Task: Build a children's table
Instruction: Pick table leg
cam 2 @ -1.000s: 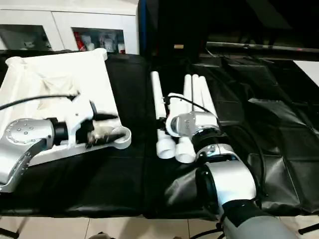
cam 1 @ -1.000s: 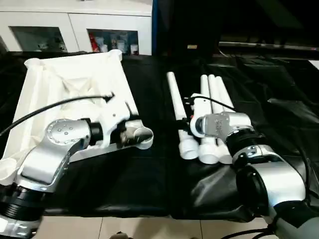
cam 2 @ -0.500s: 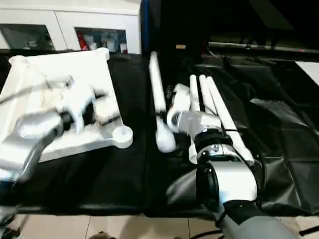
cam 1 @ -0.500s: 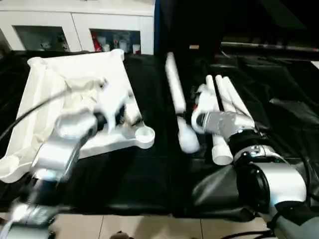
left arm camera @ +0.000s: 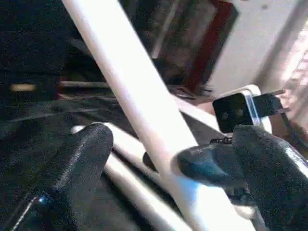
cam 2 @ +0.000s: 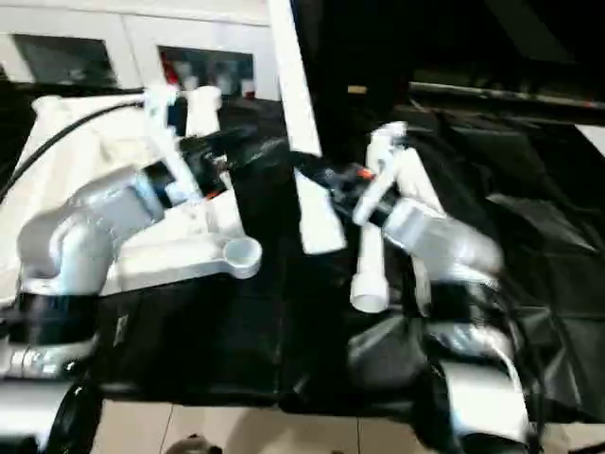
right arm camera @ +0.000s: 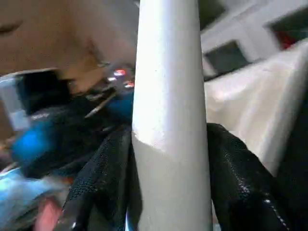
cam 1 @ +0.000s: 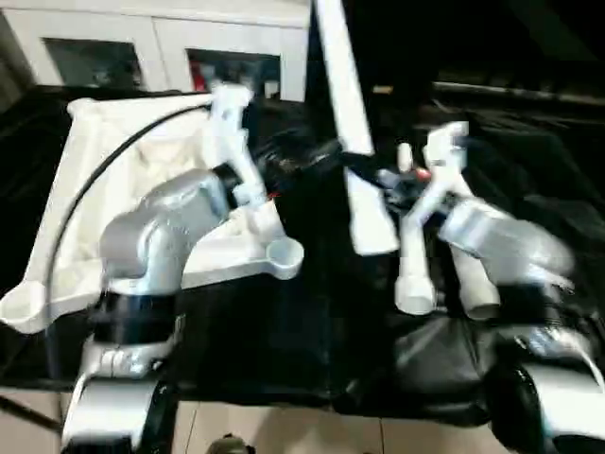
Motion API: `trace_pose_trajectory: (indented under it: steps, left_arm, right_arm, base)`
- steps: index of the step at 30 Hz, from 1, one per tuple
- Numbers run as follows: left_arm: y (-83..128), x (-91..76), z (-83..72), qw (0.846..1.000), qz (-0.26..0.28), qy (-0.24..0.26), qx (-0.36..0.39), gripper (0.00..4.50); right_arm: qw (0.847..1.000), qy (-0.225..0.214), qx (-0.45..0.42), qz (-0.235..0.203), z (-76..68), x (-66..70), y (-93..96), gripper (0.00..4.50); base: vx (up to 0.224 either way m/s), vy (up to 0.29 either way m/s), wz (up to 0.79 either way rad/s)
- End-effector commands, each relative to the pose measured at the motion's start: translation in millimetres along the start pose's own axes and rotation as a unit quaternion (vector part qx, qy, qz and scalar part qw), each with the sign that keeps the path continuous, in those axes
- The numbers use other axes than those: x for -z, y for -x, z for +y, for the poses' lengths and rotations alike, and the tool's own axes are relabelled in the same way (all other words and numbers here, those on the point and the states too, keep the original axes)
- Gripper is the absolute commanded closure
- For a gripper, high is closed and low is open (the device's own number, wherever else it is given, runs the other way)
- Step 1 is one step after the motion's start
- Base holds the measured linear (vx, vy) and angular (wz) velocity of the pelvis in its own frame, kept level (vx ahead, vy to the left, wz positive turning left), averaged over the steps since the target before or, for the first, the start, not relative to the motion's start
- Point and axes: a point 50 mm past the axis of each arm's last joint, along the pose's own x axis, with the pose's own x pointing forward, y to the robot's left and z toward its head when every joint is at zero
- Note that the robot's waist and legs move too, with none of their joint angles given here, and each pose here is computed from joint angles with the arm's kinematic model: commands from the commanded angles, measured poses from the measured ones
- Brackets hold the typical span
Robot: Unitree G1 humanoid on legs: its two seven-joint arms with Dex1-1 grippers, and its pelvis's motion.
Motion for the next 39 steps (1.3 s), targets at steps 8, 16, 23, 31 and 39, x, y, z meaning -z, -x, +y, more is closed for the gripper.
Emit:
trace_pose_trajectory:
  steps: [8,16,23,31,39]
  left_arm:
    - [-11.4,-4.9,-9.7,0.998,-0.009,0.053,0.037,0.00]
    - [-9.4,-5.6,-10.2,0.996,-0.020,0.081,0.038,0.00]
    - [-10.7,-5.5,-3.9,0.995,-0.019,0.100,-0.008,0.38]
    - [-21.6,-3.7,13.6,0.978,-0.030,0.168,-0.117,1.00]
    - [-24.4,-4.6,22.0,0.956,-0.054,0.219,-0.187,1.56]
  right_arm:
    - [0.997,0.050,-0.052,0.029,23.1,-0.3,-2.4,2.68]
    - [0.997,0.072,-0.007,0.006,20.3,-6.5,-7.4,2.68]
    - [0.983,0.173,0.032,0.056,26.1,3.4,-21.2,2.68]
    - [0.923,0.347,0.138,0.091,21.4,19.6,-46.2,2.68]
    - [0.896,0.388,0.210,0.050,17.3,19.4,-58.1,2.68]
  base:
    - [0.000,0.000,0.00]
    - [0.000,0.000,0.00]
    - [0.000,0.000,0.00]
    - [0.000,0.000,0.00]
    - [0.000,0.000,0.00]
